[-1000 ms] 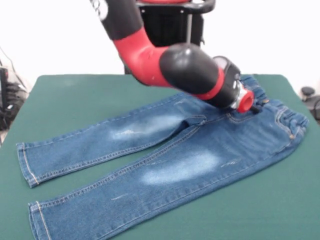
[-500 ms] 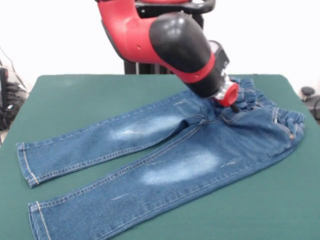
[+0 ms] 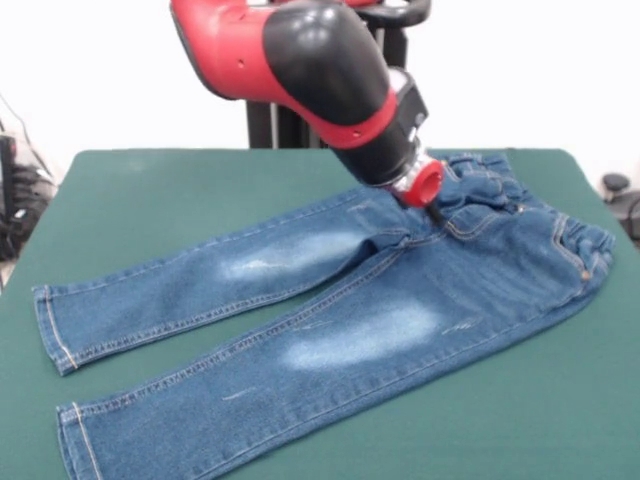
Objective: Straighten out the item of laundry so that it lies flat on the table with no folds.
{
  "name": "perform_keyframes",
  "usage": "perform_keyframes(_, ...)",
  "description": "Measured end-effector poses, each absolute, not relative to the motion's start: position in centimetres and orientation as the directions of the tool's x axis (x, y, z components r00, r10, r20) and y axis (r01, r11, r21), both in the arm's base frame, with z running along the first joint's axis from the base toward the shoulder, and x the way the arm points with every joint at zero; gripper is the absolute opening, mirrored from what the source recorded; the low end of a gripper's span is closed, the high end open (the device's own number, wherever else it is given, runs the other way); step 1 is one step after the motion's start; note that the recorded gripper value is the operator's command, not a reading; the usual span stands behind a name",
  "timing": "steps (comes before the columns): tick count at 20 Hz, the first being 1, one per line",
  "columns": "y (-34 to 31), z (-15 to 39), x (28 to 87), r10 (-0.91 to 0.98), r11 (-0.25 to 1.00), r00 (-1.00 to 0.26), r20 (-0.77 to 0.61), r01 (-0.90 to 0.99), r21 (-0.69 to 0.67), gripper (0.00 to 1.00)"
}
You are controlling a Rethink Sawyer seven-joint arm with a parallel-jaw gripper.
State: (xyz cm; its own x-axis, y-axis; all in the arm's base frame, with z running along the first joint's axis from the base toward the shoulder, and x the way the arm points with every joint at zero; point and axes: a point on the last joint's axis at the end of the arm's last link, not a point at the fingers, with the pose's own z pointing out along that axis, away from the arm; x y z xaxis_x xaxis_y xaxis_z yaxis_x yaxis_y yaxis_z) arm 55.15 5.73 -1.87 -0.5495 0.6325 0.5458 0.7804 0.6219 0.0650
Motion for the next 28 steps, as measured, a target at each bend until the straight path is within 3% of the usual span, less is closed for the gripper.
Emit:
perform_keyframes(15, 3.5, -0.5, 55.6, 0.664, 0.61, -0.543, 0.514, 0.791, 0.048, 1.0)
perform_keyframes(21, 2.3, 3.2, 56.1, 0.662, 0.624, -0.545, 0.515, 0.781, 0.025, 1.0)
perform_keyframes(28, 1.7, 12.0, 57.9, 0.653, 0.651, -0.525, 0.545, 0.758, -0.049, 1.0)
